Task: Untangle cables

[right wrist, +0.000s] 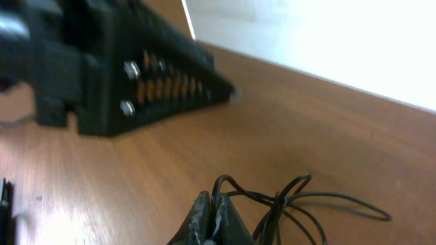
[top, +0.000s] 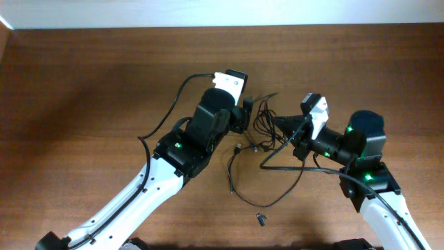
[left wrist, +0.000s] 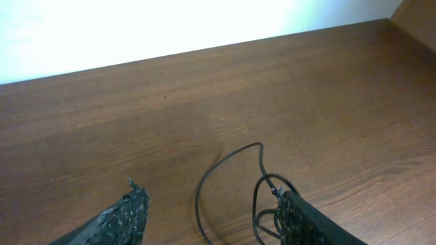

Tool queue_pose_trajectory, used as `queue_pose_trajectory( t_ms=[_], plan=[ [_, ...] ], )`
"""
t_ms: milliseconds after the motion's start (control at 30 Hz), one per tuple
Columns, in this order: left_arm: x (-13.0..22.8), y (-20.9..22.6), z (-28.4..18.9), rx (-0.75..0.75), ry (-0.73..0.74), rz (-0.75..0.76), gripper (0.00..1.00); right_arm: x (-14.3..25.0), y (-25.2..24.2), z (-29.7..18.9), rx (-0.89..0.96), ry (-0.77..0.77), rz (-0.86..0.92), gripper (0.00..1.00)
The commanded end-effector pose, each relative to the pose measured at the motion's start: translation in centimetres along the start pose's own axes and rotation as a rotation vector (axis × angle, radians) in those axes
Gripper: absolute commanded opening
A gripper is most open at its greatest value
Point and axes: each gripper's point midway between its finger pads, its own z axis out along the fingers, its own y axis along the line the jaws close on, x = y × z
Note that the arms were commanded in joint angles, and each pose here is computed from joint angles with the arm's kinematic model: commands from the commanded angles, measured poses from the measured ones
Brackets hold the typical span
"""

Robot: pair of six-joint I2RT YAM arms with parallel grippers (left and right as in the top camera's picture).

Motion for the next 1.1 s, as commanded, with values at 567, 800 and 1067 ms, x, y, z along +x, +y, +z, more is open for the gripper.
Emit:
queue_pose_trajectory(
  t_ms=[567,800,1067],
  plan=[
    [3.1,0.9,-0.1,-0.044,0.128,0.047,0.99,8.2,-4.4,2.9,0.090,0.229,0.164,0.91],
    [3.1,0.9,-0.1,-0.044,0.128,0.047,0.99,9.2,-9.2,1.5,0.416,0.234,0.366,0.99],
    [3.1,0.9,-0.1,-0.044,0.128,0.047,0.99,11.1,-14.0,-2.3,0.807,0.240,0.475,0.99]
  ],
)
